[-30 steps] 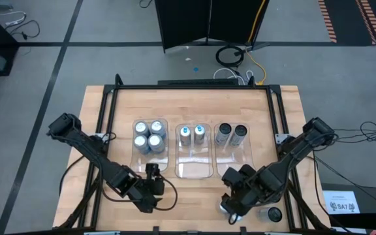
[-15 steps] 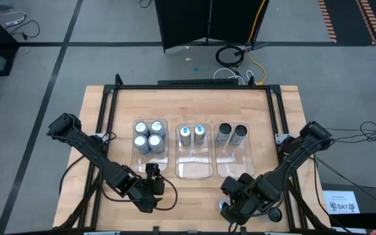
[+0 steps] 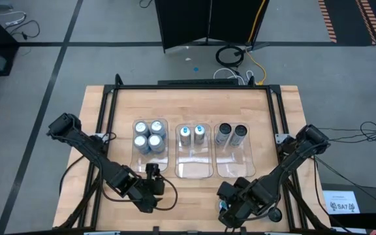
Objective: Sort soda cans
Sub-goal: Put the top blue soda can into the middle transparent bin
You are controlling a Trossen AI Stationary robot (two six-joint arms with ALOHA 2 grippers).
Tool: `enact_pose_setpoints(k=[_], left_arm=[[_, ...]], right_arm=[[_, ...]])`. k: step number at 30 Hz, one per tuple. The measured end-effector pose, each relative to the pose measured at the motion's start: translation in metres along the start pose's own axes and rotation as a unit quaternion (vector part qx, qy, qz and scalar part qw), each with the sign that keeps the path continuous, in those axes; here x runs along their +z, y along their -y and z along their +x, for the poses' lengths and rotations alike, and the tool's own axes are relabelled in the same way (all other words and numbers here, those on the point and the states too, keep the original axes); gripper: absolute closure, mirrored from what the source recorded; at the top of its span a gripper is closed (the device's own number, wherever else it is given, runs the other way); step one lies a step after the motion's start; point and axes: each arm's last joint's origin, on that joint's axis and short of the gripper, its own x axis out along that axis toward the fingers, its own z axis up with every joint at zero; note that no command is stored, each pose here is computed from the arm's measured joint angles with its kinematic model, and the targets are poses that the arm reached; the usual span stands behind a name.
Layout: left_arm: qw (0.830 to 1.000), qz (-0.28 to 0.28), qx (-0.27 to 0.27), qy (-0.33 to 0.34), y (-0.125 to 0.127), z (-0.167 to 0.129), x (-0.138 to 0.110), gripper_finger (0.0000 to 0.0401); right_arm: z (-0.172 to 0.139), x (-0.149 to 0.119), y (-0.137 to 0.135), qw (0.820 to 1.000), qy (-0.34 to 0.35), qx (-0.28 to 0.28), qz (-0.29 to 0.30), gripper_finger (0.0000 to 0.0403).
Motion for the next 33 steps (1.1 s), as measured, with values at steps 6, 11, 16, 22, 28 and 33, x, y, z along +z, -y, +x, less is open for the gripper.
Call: enact_pose_setpoints(k=[6, 11, 16, 22, 28, 33], left_arm=[[1.000, 0.000, 0.000, 0.000, 0.000, 0.000, 0.000, 0.0012], [1.000, 0.000, 0.000, 0.000, 0.000, 0.000, 0.000, 0.0012], [1.000, 0.000, 0.000, 0.001, 0.000, 0.000, 0.000, 0.0012], [1.000, 0.000, 0.000, 0.000, 0.000, 0.000, 0.000, 0.0012], [1.000, 0.000, 0.000, 0.001, 0.000, 0.000, 0.000, 0.0012], [1.000, 0.000, 0.001, 0.000, 0.000, 0.000, 0.000, 0.0012]], right_arm=[[-0.002, 0.001, 0.000, 1.000, 0.002, 0.003, 0.002, 0.0067], [-0.002, 0.002, -0.003, 1.000, 0.006, 0.022, 0.004, 0.0067], [0.012, -0.002, -0.003, 1.000, -0.014, -0.004, -0.005, 0.0067], [0.026, -0.005, -0.003, 0.999, -0.032, -0.027, -0.005, 0.0067], [0.027, -0.002, -0.002, 0.999, -0.008, -0.036, -0.007, 0.0107], [0.027, -0.003, -0.002, 0.999, -0.016, -0.035, -0.015, 0.0174]])
